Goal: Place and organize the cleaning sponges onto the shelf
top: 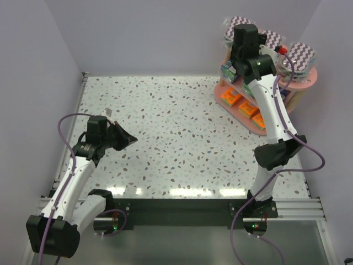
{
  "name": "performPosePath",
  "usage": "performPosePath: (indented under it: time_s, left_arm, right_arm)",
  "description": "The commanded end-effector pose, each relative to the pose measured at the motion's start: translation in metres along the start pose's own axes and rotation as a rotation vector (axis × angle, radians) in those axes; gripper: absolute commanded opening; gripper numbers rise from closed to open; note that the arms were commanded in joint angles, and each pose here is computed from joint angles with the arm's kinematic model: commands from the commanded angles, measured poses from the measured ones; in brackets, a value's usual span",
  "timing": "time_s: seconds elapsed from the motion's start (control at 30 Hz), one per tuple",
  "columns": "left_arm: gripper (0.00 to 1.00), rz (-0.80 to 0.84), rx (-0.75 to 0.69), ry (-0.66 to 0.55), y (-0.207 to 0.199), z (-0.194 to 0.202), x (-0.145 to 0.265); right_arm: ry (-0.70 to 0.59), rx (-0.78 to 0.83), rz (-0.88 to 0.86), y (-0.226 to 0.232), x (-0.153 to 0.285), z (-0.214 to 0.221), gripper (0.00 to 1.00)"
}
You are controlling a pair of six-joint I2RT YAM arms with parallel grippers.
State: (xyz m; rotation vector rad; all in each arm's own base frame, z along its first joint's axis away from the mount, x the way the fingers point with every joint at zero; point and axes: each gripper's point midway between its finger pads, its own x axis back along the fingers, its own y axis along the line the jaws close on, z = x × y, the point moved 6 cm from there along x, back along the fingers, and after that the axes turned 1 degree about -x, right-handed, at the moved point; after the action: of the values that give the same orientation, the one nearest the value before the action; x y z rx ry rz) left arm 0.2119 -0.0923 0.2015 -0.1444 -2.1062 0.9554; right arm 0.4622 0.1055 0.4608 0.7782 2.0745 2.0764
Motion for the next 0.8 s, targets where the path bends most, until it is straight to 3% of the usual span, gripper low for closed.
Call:
performPosePath:
  time_s: [0.0,0.3,0.4,0.47,0.57,0.6,0.73,0.77]
  left_arm:
    - [0.0,0.057,-0.005,-0.038,-0.013,-0.01,0.005]
    - [0.02,0.131,-0.053,-0.118,-0.043,-0.038,0.014]
    - [0.02,0.175,-0.091,-0.144,-0.064,-0.057,0.013]
    - [0.0,0.23,-0.119,-0.141,-0.08,-0.069,0.01]
    - [0.0,0.303,-0.157,-0.136,-0.096,-0.08,0.007]
    - [0.0,0.32,-0.164,-0.13,-0.099,-0.081,0.006]
    - [0.01,0.386,-0.243,-0.132,-0.107,-0.082,0.007]
    - [0.12,0.401,-0.266,-0.148,-0.11,-0.084,0.011]
  right_arm:
    - [0.012,-0.072,-0.085,0.031,0.029,-0.022,0.57]
    - [0.167,-0.075,-0.245,0.061,0.087,-0.046,0.59]
    - [0.268,-0.015,-0.309,0.058,0.111,-0.052,0.5]
    - [0.332,0.06,-0.349,0.047,0.117,-0.046,0.32]
    - [0.527,0.257,-0.452,0.029,0.139,-0.033,0.07]
    - [0.655,0.356,-0.491,0.017,0.15,-0.023,0.0]
    - [0.86,0.607,-0.504,-0.053,0.17,-0.025,0.0]
    - [0.878,0.643,-0.515,-0.066,0.173,-0.029,0.0]
